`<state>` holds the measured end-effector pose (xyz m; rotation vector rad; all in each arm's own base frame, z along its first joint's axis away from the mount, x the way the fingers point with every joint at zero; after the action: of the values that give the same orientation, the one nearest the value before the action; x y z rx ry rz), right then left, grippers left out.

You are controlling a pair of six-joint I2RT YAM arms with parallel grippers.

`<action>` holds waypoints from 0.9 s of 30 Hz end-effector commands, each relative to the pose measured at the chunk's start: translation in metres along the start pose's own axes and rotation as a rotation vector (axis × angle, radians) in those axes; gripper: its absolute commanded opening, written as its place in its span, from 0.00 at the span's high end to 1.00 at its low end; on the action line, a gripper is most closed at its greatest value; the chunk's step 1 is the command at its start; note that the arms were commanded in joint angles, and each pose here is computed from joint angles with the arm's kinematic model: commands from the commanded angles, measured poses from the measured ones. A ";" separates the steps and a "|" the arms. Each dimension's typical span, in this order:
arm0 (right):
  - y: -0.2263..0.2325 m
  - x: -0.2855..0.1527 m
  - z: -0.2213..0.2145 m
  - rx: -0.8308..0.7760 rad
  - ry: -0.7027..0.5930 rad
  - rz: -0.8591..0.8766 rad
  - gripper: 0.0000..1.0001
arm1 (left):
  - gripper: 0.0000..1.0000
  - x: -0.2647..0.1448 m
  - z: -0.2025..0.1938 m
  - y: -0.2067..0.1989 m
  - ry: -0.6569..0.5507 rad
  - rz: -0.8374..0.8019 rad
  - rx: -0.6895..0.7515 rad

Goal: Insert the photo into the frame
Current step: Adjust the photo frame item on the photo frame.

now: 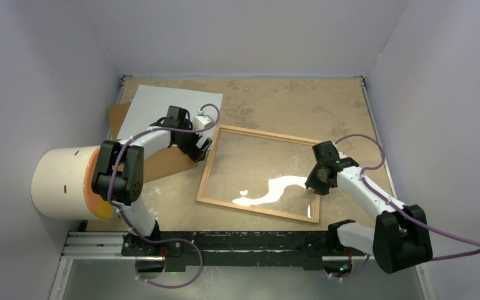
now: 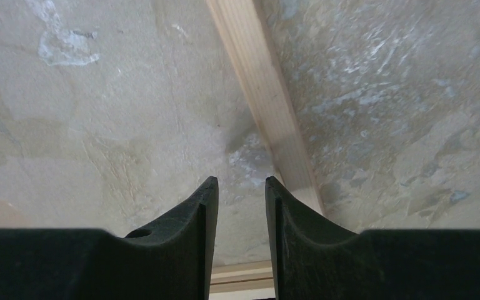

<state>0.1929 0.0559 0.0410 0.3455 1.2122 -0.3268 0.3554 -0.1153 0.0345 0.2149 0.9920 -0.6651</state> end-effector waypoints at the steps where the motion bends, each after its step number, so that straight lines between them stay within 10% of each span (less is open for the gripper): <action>1: -0.016 0.006 -0.026 -0.021 0.093 -0.106 0.63 | 0.00 -0.001 -0.034 -0.024 0.097 -0.109 -0.060; 27: -0.022 0.013 -0.012 0.064 0.036 -0.225 0.60 | 0.00 -0.003 -0.035 -0.024 0.079 -0.137 -0.060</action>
<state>0.1886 0.0519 0.0340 0.2961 1.2590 -0.4702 0.3540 -0.1142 0.0357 0.1920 0.9791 -0.7002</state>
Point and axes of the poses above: each gripper's point midway between its finger pads, its own x axis out along the fingers, its own y axis along the line the jaws close on, z = x × y, the point moved 1 cm from there along -x, back along the fingers, and after that the axes turned 8 degrees about -x, right-handed, at the moved point
